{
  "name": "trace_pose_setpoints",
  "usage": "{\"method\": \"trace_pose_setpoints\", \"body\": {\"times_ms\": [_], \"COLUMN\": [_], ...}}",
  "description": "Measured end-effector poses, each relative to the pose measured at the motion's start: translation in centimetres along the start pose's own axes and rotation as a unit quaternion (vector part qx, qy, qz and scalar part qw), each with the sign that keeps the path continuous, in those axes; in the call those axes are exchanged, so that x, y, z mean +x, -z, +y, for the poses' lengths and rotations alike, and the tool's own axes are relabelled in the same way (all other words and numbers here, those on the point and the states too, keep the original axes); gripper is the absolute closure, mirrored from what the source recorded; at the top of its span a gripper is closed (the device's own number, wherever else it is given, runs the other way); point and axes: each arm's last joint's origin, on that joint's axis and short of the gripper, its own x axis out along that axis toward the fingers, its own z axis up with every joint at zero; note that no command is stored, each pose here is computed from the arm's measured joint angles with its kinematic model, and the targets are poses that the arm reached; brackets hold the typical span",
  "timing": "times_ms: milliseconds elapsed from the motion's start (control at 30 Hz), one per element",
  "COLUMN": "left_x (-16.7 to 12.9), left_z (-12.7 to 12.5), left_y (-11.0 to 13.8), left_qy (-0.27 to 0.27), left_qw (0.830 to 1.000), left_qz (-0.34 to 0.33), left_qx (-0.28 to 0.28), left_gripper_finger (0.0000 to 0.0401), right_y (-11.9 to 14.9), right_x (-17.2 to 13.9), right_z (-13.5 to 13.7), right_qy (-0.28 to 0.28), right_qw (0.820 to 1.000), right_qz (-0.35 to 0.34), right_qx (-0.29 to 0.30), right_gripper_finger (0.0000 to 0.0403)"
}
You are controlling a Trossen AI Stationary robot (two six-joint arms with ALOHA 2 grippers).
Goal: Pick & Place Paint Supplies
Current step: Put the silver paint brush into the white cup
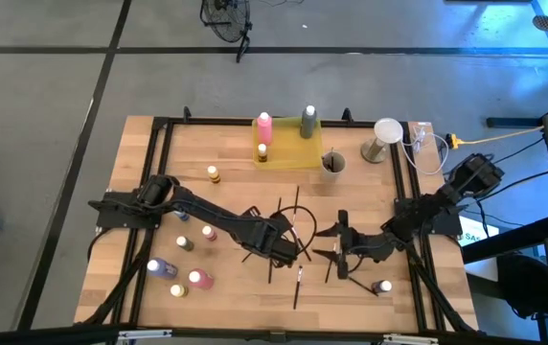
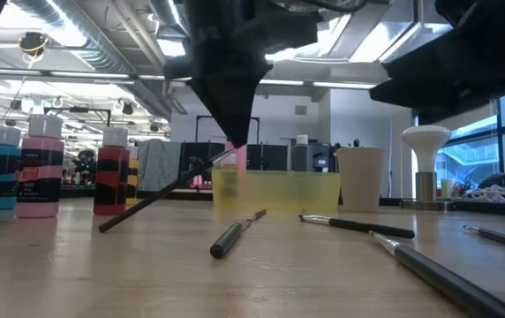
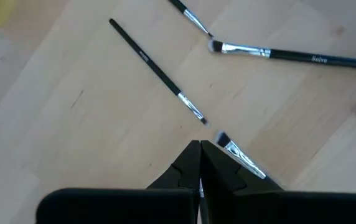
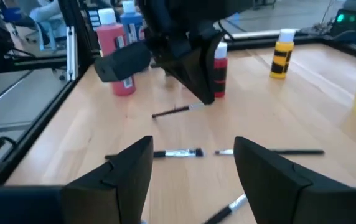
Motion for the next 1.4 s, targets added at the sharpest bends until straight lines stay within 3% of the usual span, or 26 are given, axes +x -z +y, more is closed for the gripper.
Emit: {"method": "trace_pose_setpoints", "body": {"times_ms": [500,867,1167,1400], "left_x": [-0.5,-1.1,-1.5,-1.5], "left_z": [-0.1,-0.8,-0.9,-0.9], "left_y": [-0.6,-1.1,-1.3,-1.3], "left_qy": [-0.011,-0.002,-0.002,-0.004], "left_qw": [0.999,0.996,0.993,0.992], "left_qz": [-0.043,-0.092,-0.114,-0.121], "left_qx": [0.004,0.018,0.018,0.022], "left_gripper_finger": [0.0399,0.0399,0.0399,0.0399], "right_y": [2.2,2.2,2.2,2.0], "right_x": [3.2,6.4,7.2,7.8], "right_z": [-1.1,0.1,-1.2,-2.1], "right_qy": [0.025,0.036,0.077,0.049], "right_qw": [0.999,0.999,0.996,0.997], "right_qz": [-0.019,-0.027,-0.016,-0.007], "right_qx": [0.019,0.016,0.036,0.056], "right_gripper_finger": [0.0177,0.0177,0.0177,0.0177]}}
